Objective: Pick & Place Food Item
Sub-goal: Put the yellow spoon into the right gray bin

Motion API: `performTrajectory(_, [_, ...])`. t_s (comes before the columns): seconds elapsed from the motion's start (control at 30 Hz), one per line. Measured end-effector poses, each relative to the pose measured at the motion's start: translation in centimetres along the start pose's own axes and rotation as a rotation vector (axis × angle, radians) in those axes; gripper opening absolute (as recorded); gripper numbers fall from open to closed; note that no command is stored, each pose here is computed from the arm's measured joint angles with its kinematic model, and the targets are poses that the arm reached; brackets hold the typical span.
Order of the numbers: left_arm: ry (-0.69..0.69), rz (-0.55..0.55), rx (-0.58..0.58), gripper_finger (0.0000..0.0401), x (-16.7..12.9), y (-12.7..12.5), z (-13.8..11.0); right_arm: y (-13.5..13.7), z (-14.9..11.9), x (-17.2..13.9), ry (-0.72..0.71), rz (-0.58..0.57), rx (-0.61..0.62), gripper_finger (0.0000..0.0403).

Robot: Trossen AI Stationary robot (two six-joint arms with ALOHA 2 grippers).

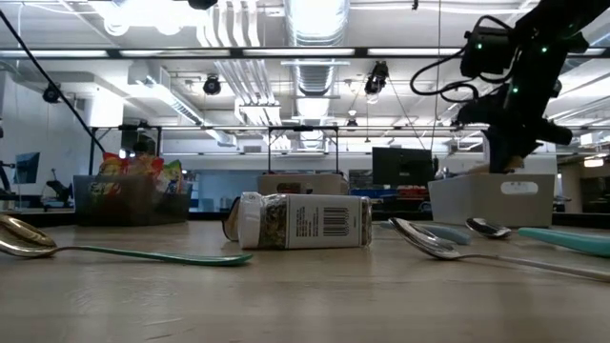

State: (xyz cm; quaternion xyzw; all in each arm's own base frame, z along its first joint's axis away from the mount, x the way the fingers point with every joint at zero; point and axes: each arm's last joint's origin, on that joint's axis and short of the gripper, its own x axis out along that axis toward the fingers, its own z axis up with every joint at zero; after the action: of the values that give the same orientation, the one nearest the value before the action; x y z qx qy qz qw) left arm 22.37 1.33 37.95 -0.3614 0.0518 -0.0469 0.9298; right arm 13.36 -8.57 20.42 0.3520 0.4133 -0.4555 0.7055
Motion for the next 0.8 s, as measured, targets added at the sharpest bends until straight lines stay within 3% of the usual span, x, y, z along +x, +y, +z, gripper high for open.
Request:
performTrajectory(0.23, [-0.002,0.002,0.011,0.0252,0.0,0.0,0.0,-0.1,0.0,0.6,0.025,-0.02,-0.092,0.0024])
performTrajectory(0.8, [0.004,0.007,0.001,0.0252,0.0,0.1,0.0,-0.6,0.7,3.7,0.124,-0.121,-0.171,0.0024])
